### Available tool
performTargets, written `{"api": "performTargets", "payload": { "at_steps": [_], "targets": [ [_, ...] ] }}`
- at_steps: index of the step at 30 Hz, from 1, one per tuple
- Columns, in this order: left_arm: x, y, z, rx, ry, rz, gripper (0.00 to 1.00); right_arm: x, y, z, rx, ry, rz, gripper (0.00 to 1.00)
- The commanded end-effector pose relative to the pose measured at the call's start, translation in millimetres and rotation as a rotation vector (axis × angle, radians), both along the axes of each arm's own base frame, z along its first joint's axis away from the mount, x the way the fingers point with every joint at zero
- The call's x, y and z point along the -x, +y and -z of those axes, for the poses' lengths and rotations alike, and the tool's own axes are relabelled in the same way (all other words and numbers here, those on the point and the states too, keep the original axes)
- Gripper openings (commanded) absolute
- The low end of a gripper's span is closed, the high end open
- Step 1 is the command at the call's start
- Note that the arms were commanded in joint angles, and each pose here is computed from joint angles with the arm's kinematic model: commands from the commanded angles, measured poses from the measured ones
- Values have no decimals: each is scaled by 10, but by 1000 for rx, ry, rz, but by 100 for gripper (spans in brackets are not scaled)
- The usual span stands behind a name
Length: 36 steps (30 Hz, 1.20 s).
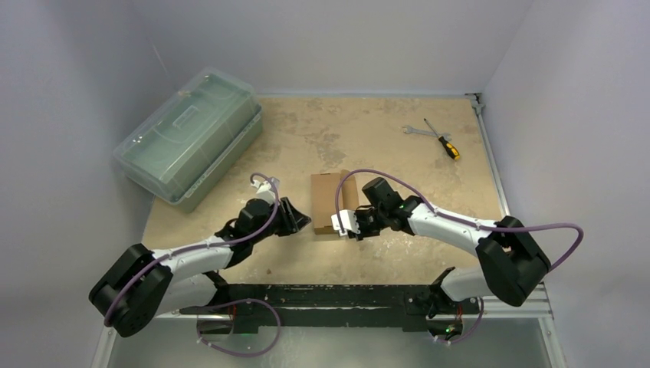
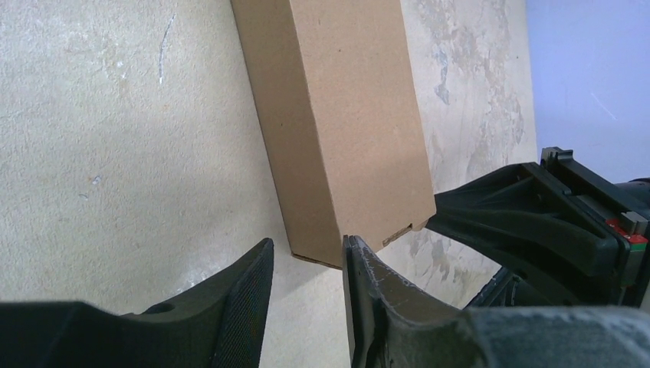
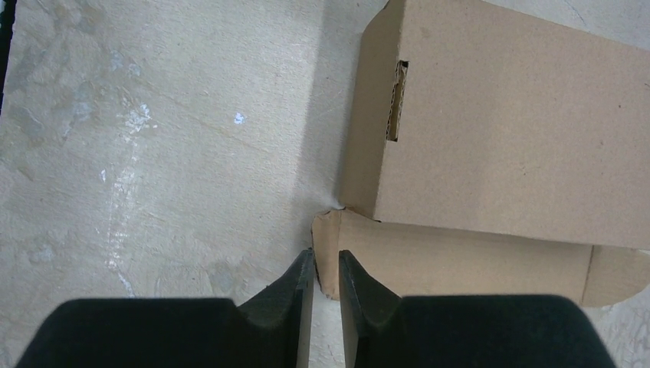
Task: Fold the paper box
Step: Close the paper box at the center of the board.
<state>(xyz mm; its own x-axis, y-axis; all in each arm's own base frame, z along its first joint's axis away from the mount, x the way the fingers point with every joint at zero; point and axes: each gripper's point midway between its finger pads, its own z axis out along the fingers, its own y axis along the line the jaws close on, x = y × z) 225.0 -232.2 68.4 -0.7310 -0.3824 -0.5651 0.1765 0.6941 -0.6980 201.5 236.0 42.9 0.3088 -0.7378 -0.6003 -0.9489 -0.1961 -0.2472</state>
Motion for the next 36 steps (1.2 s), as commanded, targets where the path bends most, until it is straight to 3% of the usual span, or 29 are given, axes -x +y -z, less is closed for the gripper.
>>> {"api": "performTargets", "payload": {
  "at_steps": [1, 12, 36],
  "targets": [
    [-135, -139, -258, 48, -72, 15, 37, -49, 94, -71, -25, -15, -9, 18],
    [-239, -226, -197, 19, -86, 37, 42, -122, 105, -112, -37, -28, 38, 0],
    [-281, -210, -45, -28, -68, 31, 37, -264, 31, -169, -45, 1, 154, 0]
  ]
}}
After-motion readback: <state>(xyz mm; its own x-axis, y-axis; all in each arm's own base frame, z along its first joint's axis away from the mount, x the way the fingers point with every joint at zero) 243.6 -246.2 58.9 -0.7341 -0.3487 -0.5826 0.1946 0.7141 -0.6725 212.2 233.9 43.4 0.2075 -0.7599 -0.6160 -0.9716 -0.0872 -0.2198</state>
